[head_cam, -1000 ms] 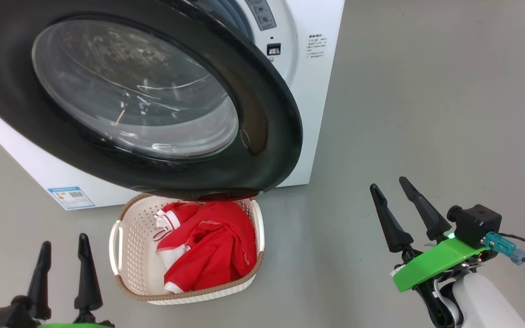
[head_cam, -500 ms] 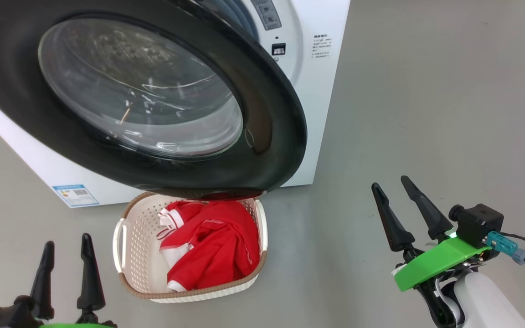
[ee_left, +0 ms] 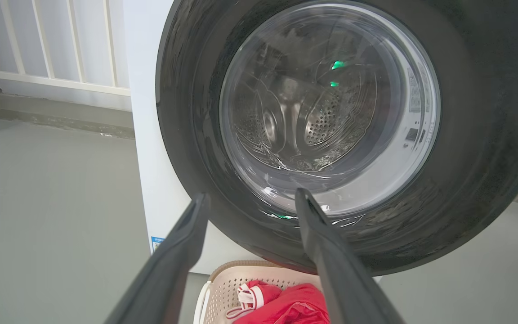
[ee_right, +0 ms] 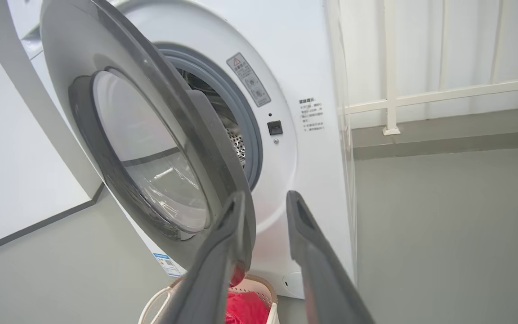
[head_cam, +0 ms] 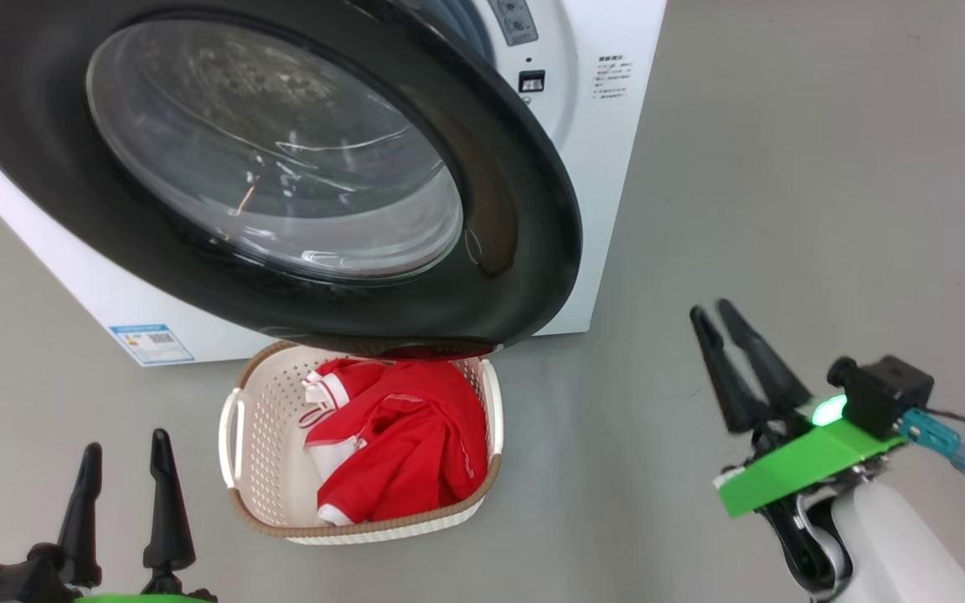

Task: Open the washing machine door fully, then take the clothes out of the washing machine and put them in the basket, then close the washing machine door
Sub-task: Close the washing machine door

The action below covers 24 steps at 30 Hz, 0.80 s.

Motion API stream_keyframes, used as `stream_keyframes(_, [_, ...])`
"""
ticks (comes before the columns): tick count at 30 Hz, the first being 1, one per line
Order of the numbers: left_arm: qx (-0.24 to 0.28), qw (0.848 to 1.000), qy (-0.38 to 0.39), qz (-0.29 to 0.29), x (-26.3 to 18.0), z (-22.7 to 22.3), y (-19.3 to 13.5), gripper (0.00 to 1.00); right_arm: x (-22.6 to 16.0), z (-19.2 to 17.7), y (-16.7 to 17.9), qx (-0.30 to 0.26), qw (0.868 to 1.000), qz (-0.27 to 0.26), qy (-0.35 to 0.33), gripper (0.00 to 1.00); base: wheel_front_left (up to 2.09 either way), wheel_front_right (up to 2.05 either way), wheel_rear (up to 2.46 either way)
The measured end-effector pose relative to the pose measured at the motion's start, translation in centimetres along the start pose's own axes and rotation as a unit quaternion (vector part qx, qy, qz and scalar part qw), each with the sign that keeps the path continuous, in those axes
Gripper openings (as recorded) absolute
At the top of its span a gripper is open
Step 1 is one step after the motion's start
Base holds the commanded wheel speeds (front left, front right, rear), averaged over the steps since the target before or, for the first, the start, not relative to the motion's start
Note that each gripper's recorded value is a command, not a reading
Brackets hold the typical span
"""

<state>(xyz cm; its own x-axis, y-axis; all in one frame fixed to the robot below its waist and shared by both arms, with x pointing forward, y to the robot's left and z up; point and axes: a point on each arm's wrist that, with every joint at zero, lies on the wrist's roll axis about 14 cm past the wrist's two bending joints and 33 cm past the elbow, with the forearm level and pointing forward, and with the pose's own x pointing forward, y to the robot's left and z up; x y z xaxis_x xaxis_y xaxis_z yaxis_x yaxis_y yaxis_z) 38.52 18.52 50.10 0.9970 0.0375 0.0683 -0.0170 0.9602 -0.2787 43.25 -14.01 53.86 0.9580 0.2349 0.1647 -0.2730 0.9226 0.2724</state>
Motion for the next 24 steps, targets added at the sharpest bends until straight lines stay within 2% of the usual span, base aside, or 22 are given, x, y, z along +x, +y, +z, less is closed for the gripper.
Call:
stream_keyframes(10, [0.002,1.000,0.005,0.016,-0.4,-0.3,1.0,1.00,2.8,1.8,3.7,-0.005,0.997,0.070,-0.027,0.00,0.00,0.00,0.00])
stream_keyframes(17, [0.003,0.999,0.011,0.032,-0.5,-0.7,2.0,1.00,4.5,0.7,7.0,-0.012,0.991,0.133,-0.013,0.00,0.00,0.00,0.00])
stream_keyframes(24, [0.001,0.999,0.012,0.044,0.1,-0.9,2.7,1.00,6.1,-1.6,8.1,-0.023,0.985,0.169,0.017,0.00,0.00,0.00,0.00])
